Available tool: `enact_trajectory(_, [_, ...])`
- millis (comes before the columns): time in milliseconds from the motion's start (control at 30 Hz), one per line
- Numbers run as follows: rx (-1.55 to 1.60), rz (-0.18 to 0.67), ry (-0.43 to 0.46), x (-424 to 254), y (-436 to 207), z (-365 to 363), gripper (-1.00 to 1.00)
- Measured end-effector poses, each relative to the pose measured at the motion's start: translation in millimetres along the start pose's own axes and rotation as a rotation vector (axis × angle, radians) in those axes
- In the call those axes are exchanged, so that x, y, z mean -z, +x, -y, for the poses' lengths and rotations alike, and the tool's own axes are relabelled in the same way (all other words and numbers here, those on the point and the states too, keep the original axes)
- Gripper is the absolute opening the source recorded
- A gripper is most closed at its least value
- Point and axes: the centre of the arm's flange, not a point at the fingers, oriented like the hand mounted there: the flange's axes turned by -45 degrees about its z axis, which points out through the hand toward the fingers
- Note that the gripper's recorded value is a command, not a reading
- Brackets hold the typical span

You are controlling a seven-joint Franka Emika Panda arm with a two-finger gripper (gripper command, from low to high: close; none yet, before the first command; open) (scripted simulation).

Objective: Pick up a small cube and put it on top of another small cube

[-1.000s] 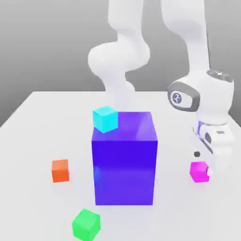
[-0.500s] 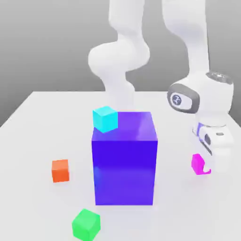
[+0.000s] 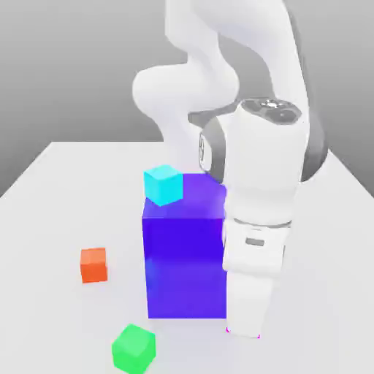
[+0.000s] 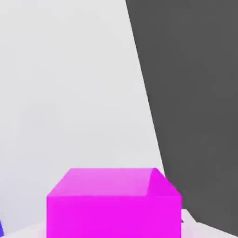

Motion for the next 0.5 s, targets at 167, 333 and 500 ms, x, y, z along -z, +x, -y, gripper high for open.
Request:
enact_trajectory(167, [0.088, 0.015, 0.043, -10, -32, -7, -1.0])
enact_trajectory(333, [0.185, 0.017, 0.08, -16, -59, -10, -1.0])
enact_trajectory(500, [0.285, 0.009, 0.102, -17, -85, -12, -1.0])
